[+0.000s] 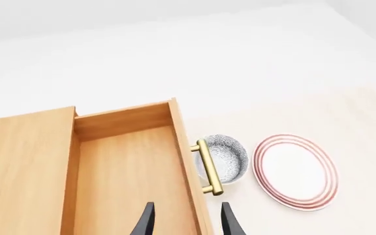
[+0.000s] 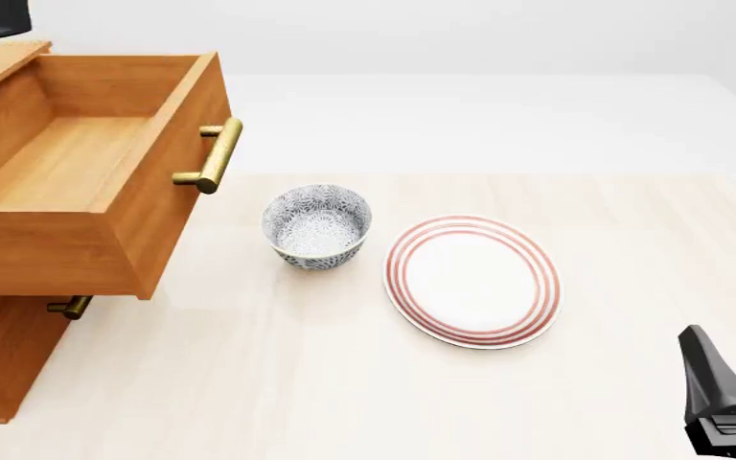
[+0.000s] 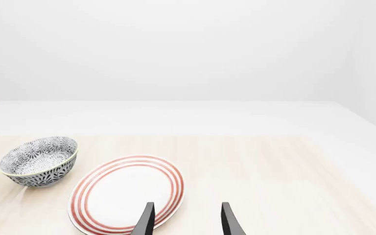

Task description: Open the top drawer of the cabinet.

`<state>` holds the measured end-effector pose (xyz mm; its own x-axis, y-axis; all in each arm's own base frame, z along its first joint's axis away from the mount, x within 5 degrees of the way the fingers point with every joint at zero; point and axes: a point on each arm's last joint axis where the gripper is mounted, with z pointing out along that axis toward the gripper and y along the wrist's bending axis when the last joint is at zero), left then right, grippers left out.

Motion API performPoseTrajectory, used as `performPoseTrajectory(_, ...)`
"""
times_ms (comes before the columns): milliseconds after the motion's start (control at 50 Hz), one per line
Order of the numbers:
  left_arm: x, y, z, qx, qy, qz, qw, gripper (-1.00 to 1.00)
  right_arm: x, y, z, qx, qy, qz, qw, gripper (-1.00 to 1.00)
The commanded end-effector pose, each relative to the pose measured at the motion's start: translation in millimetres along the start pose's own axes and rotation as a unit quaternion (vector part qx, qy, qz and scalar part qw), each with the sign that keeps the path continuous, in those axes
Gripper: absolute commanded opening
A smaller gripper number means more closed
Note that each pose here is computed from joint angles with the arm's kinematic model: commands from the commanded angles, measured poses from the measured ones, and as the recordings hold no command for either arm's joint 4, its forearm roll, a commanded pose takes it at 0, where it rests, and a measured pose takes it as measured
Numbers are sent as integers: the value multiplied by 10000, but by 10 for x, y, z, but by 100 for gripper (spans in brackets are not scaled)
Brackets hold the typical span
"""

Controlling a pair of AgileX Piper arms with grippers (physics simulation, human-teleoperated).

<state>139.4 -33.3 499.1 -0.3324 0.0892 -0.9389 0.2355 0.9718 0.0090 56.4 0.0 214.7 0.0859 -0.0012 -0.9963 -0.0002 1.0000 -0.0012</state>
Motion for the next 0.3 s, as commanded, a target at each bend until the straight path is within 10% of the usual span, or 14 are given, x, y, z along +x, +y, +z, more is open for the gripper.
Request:
performPoseTrajectory(20, 120, 41, -350, -194, -415, -69, 9989, 100, 3, 0, -1, 0, -4, -1, 10000, 100)
performPoseTrajectory(300, 182, 35, -840, -317, -890, -39, 9955, 100, 3, 0, -1, 0, -4, -1, 10000, 100)
